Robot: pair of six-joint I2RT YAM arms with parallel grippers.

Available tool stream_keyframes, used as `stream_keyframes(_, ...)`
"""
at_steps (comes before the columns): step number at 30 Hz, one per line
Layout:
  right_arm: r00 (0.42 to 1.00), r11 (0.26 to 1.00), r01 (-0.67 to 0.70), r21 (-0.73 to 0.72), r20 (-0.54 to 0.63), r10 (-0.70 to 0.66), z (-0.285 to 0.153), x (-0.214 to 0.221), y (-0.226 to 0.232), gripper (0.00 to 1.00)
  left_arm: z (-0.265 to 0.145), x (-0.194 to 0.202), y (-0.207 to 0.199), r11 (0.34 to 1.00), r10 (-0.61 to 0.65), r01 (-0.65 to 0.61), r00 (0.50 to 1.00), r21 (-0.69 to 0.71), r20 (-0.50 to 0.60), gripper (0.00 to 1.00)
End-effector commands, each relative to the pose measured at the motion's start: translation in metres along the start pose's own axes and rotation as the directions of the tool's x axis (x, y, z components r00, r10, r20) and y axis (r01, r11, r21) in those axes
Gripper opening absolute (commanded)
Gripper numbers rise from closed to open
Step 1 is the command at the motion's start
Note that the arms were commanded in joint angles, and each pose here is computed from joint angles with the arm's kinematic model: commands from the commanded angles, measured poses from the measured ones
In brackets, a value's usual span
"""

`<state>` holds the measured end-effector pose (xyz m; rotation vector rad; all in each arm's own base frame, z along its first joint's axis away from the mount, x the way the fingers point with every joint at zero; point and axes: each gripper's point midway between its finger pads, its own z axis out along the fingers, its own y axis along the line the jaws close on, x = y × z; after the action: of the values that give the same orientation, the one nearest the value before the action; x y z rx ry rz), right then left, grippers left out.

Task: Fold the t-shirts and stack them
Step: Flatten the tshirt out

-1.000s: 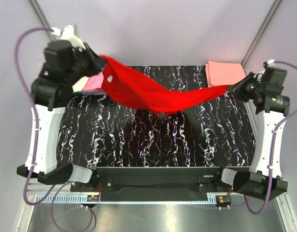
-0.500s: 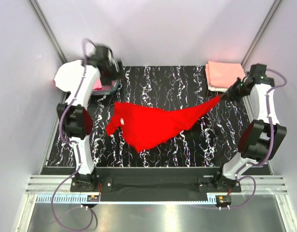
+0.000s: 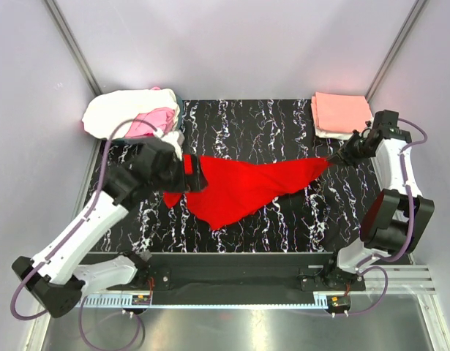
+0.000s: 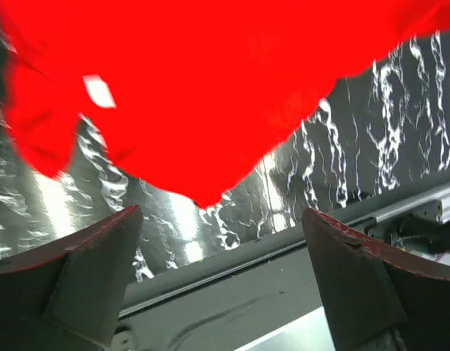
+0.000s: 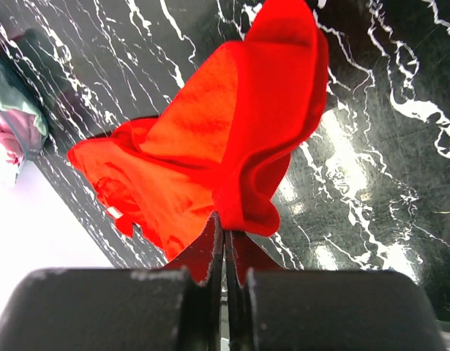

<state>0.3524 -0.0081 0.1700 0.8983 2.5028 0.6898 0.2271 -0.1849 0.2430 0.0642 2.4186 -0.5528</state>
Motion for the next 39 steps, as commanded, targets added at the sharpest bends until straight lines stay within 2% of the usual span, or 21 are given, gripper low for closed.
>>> stream_keyframes(1,0.998,0.997,0.038,-0.072,0.045,-0.035,-0.012,-0.002,0.016,0.00,0.045,0.067,0.010,0.996,-0.085,0.081,0.990,-0.038,-0.114,0.99)
stream_keyframes(2,0.998,0.997,0.037,-0.073,0.043,-0.034,-0.012,-0.001,0.015,0.00,0.050,0.072,-0.005,0.997,-0.072,0.076,0.993,0.034,-0.098,0.99)
stream_keyframes(3,0.998,0.996,0.037,-0.076,0.045,-0.034,-0.012,0.000,0.015,0.00,0.060,0.096,0.001,0.994,-0.098,0.104,0.985,0.036,-0.144,0.99)
stream_keyframes(5,0.998,0.996,0.038,-0.082,0.046,-0.034,-0.013,0.001,0.016,0.00,0.065,0.095,-0.016,0.977,-0.131,0.147,0.986,0.155,-0.106,0.99)
stream_keyframes(6,0.999,0.996,0.036,-0.081,0.042,-0.032,-0.011,0.003,0.014,0.00,0.074,0.111,-0.009,0.972,-0.164,0.182,0.978,0.150,-0.129,0.99)
stream_keyframes(8,0.999,0.996,0.038,-0.086,0.038,-0.035,-0.011,0.006,0.013,0.00,0.080,0.106,-0.016,0.955,-0.201,0.216,0.975,0.201,-0.093,0.99)
stream_keyframes(16,0.999,0.994,0.037,-0.105,0.029,-0.034,-0.013,0.012,0.015,0.00,0.121,0.132,-0.010,0.952,-0.229,0.257,0.959,0.168,-0.166,0.99)
stream_keyframes(20,0.999,0.993,0.035,-0.111,0.025,-0.032,-0.011,0.012,0.015,0.00,0.137,0.148,0.003,0.952,-0.271,0.293,0.940,0.086,-0.208,0.90)
stream_keyframes(25,0.999,0.994,0.036,-0.107,0.022,-0.034,-0.009,0.012,0.014,0.00,0.140,0.151,0.004,0.950,-0.282,0.303,0.934,0.070,-0.219,0.81)
stream_keyframes(26,0.999,0.993,0.038,-0.108,0.024,-0.036,-0.008,0.012,0.013,0.00,0.139,0.151,0.004,0.951,-0.281,0.302,0.935,0.072,-0.217,0.78)
stream_keyframes(29,0.999,0.993,0.031,-0.110,0.018,-0.029,-0.006,0.013,0.012,0.00,0.138,0.147,0.000,0.952,-0.271,0.294,0.940,0.090,-0.205,0.55)
stream_keyframes(30,1.000,0.993,0.029,-0.111,0.016,-0.027,-0.005,0.014,0.012,0.00,0.137,0.145,-0.002,0.952,-0.267,0.291,0.942,0.098,-0.202,0.42)
stream_keyframes(35,1.000,0.993,0.029,-0.114,0.014,-0.027,-0.003,0.014,0.011,0.00,0.141,0.138,-0.014,0.957,-0.226,0.254,0.955,0.137,-0.195,0.05)
stream_keyframes(36,1.000,0.993,0.029,-0.112,0.014,-0.028,-0.003,0.014,0.010,0.00,0.141,0.137,-0.015,0.957,-0.224,0.253,0.955,0.141,-0.194,0.00)
stream_keyframes(39,0.999,0.992,0.033,-0.119,0.012,-0.032,-0.006,0.015,0.013,0.00,0.135,0.129,-0.022,0.957,-0.207,0.240,0.960,0.166,-0.189,0.00)
